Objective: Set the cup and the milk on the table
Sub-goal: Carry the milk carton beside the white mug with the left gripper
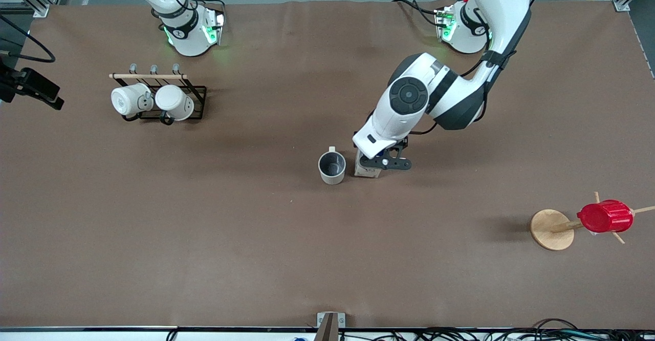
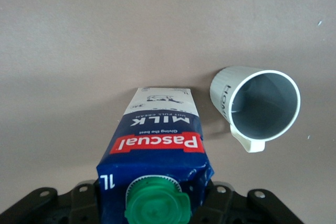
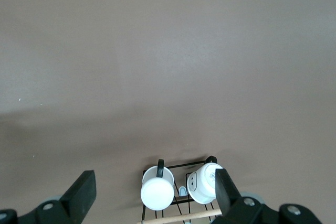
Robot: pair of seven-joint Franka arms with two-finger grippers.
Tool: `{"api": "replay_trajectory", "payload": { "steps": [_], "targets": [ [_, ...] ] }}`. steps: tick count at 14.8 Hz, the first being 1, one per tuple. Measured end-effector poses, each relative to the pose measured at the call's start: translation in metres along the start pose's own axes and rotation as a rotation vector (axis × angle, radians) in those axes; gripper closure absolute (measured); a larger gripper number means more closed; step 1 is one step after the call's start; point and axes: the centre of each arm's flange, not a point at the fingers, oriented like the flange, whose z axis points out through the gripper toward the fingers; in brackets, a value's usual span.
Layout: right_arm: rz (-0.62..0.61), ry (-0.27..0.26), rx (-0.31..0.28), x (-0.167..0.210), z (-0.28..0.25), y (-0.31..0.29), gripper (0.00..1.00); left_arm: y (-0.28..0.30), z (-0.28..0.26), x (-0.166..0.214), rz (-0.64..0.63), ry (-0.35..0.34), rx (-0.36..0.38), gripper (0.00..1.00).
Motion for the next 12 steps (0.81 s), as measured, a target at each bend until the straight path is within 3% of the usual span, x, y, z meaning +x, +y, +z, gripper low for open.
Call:
{"api": "replay_trajectory", "payload": {
  "steps": [9,12],
  "targets": [
    [-0.001,-0.001,0.006,0.0,0.0,-0.001,0.0,0.017,0.013,0.008,0.013,0.002,0.019,0.41],
    [-0.001,-0.001,0.007,0.0,0.0,-0.001,0.0,0.016,0.013,0.01,0.012,0.003,0.02,0.34]
  ]
}}
